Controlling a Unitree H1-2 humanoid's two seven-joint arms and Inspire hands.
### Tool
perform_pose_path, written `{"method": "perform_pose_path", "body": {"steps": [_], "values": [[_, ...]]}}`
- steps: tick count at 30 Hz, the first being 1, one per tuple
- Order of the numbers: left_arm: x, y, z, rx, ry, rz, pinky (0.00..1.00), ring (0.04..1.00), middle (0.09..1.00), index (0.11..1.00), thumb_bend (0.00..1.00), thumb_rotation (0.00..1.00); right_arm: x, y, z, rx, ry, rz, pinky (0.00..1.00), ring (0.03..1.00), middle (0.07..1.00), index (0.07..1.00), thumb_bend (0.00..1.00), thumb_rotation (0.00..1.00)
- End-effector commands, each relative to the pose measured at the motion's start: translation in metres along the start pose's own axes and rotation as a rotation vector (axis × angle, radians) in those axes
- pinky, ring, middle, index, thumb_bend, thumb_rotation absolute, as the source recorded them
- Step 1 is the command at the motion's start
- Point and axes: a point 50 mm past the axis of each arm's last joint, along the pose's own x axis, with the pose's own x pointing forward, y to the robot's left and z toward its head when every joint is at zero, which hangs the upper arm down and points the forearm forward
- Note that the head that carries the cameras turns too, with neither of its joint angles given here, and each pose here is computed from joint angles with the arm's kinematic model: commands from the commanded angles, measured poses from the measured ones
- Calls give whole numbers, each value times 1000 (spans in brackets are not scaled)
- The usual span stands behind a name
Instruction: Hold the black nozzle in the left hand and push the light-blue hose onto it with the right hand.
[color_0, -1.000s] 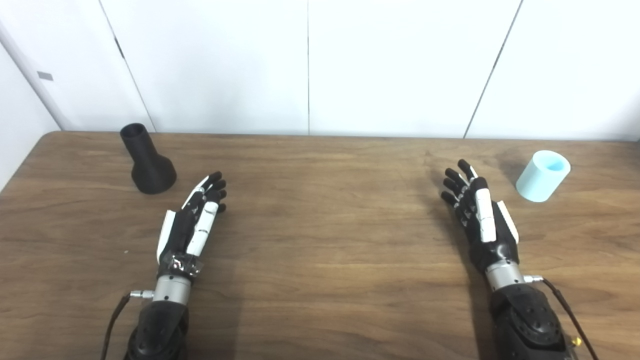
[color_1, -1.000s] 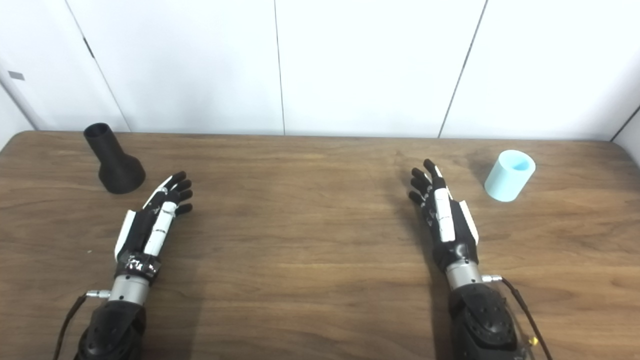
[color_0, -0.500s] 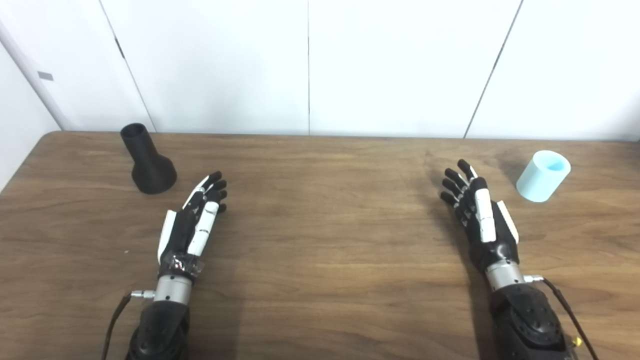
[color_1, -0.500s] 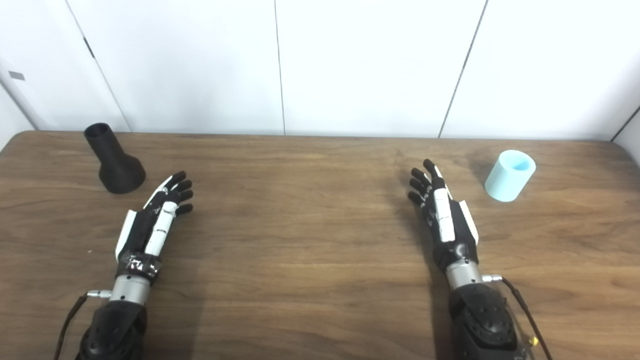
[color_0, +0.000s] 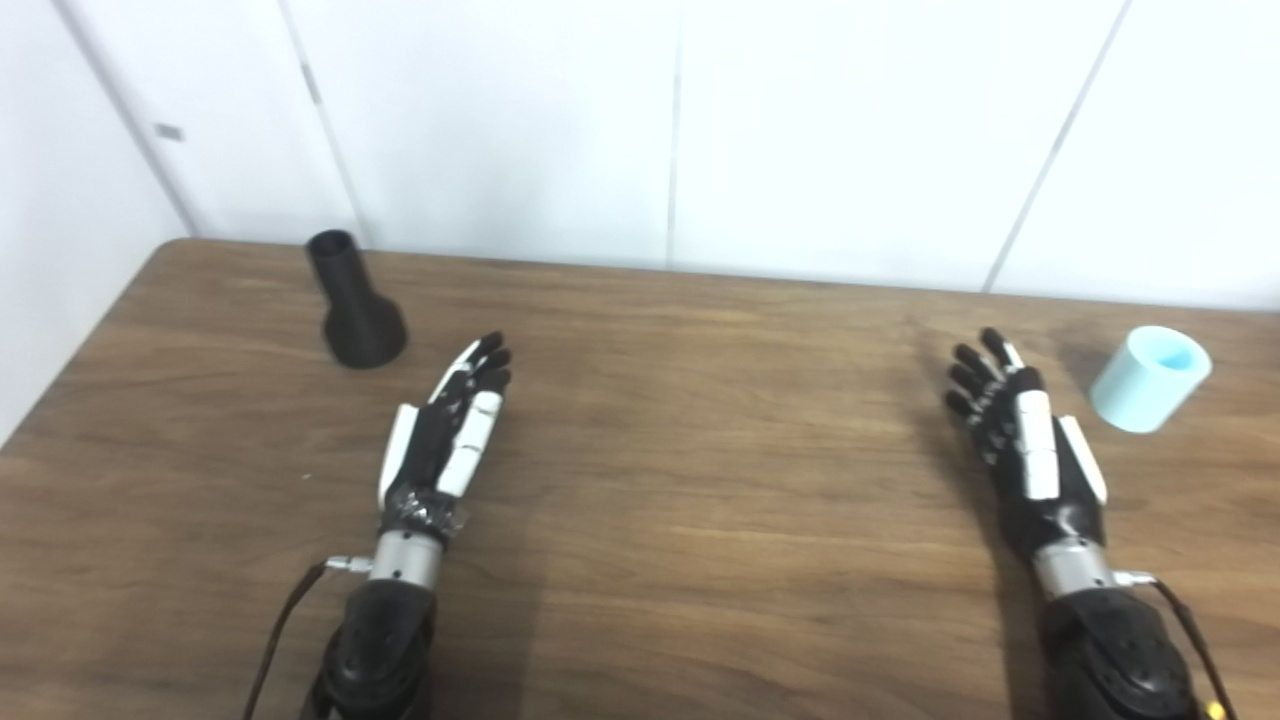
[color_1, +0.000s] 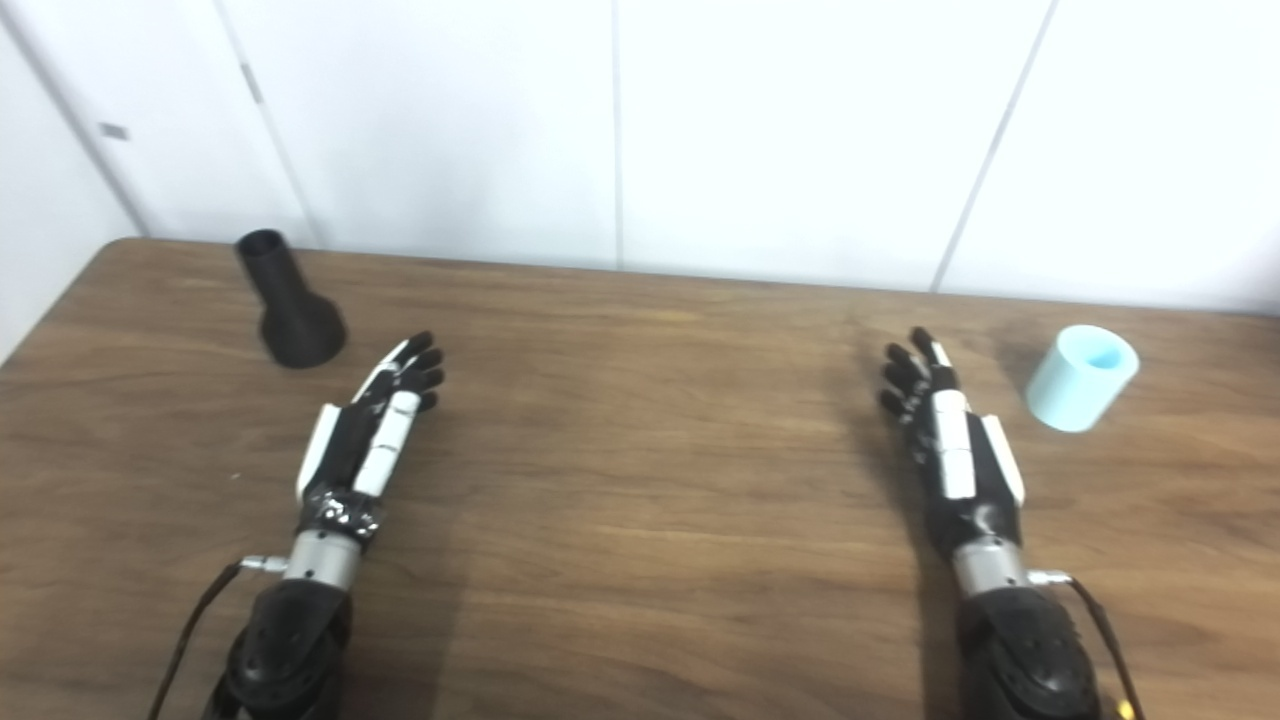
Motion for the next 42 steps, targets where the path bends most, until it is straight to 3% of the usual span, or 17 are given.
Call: {"method": "perform_pose_path", "body": {"steps": [1, 14, 21, 23, 27, 29, 31, 34, 37, 42], "values": [[4, -8, 2, -16, -22, -4, 873, 875, 891, 914, 434, 772, -4, -9, -4, -16, -19, 5, 918, 939, 931, 981, 455, 1000], [3, -21, -6, -25, -22, -11, 885, 890, 897, 926, 328, 735, -1, -17, -10, 3, -22, 19, 912, 950, 943, 994, 460, 1000], [2, -22, -7, 17, -28, -1, 836, 865, 885, 911, 316, 689, -2, -15, -6, 20, -22, 18, 943, 967, 954, 1000, 415, 1000], [2, -20, -6, 41, -23, 13, 820, 858, 881, 908, 340, 676, -3, -14, -6, 10, -22, 16, 941, 964, 951, 999, 414, 1000], [1, -16, 2, 91, -37, 78, 785, 836, 857, 885, 455, 429, -4, -12, -4, 2, -23, 13, 946, 964, 951, 1000, 398, 1000], [0, -13, 7, 118, -50, 114, 794, 834, 852, 881, 500, 364, -4, -10, -3, 1, -22, 15, 949, 966, 953, 1000, 400, 1000], [0, -10, 16, 143, -64, 162, 799, 823, 838, 866, 608, 237, -4, -9, -3, 3, -23, 16, 941, 965, 954, 1000, 408, 1000], [0, -1, 29, 205, -124, 197, 751, 786, 818, 860, 710, 117, -4, -8, -2, 18, -21, 17, 941, 969, 956, 1000, 414, 1000], [0, 12, 47, 264, -162, 231, 710, 755, 796, 855, 774, 86, -4, -8, -1, 19, -19, 16, 939, 968, 956, 1000, 424, 1000], [0, 36, 75, 331, -208, 285, 753, 768, 803, 867, 844, 66, -4, -7, 0, 14, -22, 17, 927, 958, 952, 993, 433, 1000]]}}
